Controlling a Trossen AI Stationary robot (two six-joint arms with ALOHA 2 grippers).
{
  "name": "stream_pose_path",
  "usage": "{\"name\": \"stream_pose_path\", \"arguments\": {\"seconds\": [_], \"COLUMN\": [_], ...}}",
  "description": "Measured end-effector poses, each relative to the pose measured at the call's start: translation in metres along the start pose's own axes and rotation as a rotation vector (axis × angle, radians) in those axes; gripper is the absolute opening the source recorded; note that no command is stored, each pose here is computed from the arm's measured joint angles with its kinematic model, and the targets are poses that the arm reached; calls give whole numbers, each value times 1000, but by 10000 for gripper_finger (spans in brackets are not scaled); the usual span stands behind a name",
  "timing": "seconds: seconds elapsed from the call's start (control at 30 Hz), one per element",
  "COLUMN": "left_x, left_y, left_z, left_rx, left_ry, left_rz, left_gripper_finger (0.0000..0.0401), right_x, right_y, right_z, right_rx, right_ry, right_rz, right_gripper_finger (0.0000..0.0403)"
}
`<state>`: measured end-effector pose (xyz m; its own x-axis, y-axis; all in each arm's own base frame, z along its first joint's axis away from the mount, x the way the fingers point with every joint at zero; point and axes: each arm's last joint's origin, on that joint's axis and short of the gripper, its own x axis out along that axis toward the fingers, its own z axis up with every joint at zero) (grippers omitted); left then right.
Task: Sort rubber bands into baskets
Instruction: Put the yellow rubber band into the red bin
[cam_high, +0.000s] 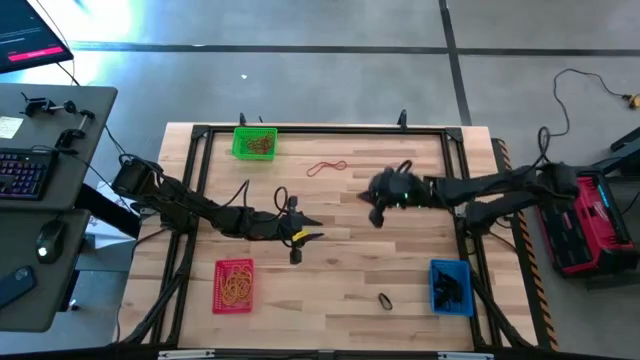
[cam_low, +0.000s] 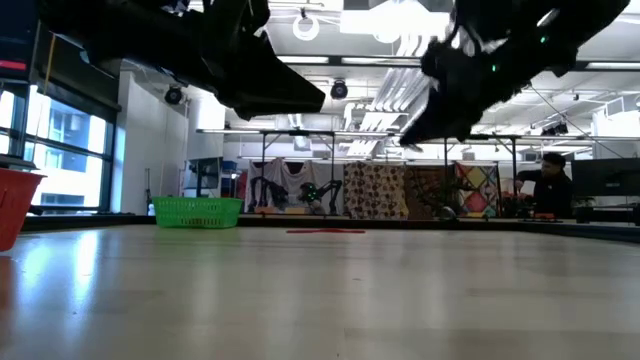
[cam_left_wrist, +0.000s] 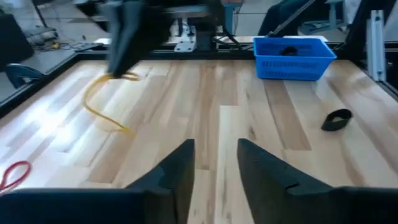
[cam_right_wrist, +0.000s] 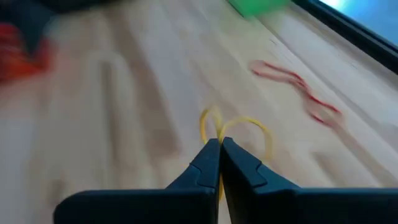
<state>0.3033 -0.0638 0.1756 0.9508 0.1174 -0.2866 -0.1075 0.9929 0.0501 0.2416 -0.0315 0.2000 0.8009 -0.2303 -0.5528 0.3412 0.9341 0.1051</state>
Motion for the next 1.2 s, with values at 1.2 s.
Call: {"name": "stream_pose_path", "arguments": {"seconds": [1.2], "left_x": [50], "left_y": [-37], "left_z": [16], "left_rx": [273], "left_ry": [-19], "left_rz": [142], "left_gripper_finger": [212], "right_x": [-13], "right_y": [106], "right_z": [-23], "right_rx": [-88], "right_ry": [-186], "right_rz": [221], "right_gripper_finger": [0]}}
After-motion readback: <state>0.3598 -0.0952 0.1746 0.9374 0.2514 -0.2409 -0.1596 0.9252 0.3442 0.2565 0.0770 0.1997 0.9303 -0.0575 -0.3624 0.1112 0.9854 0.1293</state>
